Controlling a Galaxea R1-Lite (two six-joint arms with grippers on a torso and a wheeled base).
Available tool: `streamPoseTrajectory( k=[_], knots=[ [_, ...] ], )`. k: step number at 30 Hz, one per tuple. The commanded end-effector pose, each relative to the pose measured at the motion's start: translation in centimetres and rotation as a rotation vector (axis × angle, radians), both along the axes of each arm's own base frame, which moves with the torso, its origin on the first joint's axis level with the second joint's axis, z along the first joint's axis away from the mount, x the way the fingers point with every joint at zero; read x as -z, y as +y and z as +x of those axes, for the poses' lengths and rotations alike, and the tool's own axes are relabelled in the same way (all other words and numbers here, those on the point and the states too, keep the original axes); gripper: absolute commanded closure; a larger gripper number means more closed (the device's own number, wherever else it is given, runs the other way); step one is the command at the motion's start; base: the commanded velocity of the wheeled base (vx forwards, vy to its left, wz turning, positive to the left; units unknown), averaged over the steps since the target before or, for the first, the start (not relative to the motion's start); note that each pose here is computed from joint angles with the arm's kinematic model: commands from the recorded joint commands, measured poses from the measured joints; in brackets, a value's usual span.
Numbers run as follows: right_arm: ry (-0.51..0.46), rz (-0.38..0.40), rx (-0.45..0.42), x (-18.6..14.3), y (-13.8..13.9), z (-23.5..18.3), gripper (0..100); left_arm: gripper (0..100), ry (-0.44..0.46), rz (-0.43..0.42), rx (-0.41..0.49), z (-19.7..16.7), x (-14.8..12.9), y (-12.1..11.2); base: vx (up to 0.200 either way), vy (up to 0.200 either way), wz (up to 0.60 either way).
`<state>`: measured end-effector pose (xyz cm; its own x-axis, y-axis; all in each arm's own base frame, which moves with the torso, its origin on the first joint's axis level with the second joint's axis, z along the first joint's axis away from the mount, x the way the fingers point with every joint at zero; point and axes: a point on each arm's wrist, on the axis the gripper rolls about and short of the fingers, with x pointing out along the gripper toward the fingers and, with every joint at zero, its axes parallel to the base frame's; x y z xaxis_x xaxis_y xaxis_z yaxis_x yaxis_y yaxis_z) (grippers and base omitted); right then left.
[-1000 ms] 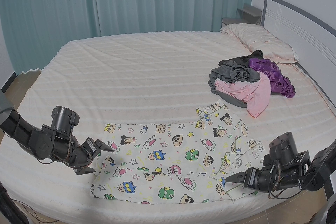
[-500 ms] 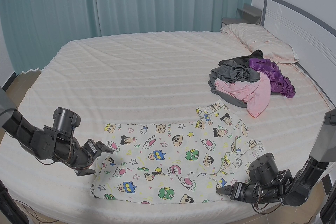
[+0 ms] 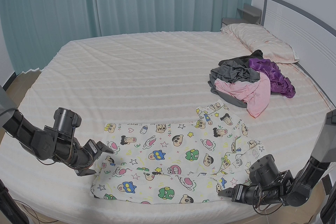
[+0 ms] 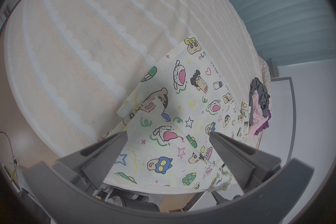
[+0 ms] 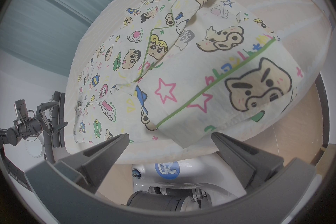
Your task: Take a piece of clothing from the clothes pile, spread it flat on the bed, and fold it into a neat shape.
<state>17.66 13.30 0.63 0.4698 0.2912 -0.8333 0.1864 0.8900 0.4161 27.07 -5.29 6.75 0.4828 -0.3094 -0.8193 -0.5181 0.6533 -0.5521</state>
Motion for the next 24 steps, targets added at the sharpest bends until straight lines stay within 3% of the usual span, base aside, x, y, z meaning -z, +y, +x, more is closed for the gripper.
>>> streamPoseTrajectory(
  k=[1,2,3,16,24],
  knots=[
    [-0.001,0.000,0.001,0.1,0.1,0.1,0,0,0.003,0.000,0.000,0.0,0.1,0.0,0.000,0.000,0.00],
    [-0.001,0.000,0.001,0.1,0.1,0.1,0,0,0.003,0.000,0.000,0.0,0.1,0.0,0.000,0.000,0.00],
    [-0.003,0.003,0.007,0.1,0.1,0.3,100,0,0.003,0.000,0.000,0.0,0.1,0.0,0.000,0.000,0.00],
    [0.019,-0.014,0.005,0.5,0.0,0.1,100,0,0.002,-0.001,-0.002,0.0,0.0,0.0,0.000,0.000,0.00],
    [-0.020,0.026,-0.029,-0.8,0.6,-0.6,100,0,0.003,0.000,0.000,0.0,0.1,0.0,0.000,0.000,0.00]
  ],
)
